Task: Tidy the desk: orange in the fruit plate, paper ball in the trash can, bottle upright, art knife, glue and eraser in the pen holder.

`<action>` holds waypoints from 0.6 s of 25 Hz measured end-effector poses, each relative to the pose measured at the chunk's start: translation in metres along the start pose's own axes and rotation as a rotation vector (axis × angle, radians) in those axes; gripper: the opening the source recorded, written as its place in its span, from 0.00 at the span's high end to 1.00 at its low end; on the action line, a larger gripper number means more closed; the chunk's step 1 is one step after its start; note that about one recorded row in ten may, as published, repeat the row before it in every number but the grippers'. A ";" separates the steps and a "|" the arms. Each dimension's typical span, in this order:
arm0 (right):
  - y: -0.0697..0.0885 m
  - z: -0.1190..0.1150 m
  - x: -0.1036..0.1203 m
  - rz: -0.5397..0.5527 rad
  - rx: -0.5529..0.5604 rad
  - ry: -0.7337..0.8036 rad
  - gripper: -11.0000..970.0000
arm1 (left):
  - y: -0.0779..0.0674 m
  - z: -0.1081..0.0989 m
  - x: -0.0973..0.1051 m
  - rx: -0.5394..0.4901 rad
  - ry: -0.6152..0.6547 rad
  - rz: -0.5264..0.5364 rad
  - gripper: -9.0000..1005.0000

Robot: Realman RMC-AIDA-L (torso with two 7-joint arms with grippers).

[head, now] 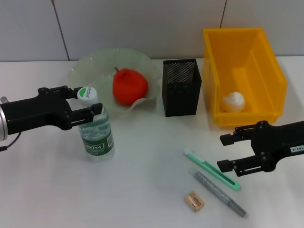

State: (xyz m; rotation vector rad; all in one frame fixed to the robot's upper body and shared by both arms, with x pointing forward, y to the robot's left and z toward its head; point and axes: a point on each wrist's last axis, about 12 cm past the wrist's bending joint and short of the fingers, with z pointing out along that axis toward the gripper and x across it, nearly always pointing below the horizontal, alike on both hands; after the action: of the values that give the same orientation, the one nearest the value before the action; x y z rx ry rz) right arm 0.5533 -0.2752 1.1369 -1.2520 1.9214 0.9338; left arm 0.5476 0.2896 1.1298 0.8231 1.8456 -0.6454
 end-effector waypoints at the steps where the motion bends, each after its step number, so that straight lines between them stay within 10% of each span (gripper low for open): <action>1: 0.000 0.000 0.000 0.000 0.001 0.000 0.22 | 0.000 0.000 0.000 0.000 0.000 0.000 0.49; 10: 0.000 0.000 -0.001 -0.003 0.000 0.000 0.22 | -0.001 -0.015 -0.010 -0.003 -0.059 0.025 0.19; 15: 0.000 0.000 -0.001 -0.001 -0.001 0.000 0.22 | 0.001 -0.046 -0.027 0.005 -0.129 0.035 0.19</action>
State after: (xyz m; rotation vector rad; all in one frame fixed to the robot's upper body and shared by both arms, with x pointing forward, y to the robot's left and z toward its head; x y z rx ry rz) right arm 0.5537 -0.2747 1.1377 -1.2542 1.9201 0.9344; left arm 0.5302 0.3168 1.1719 0.7966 1.7105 -0.6663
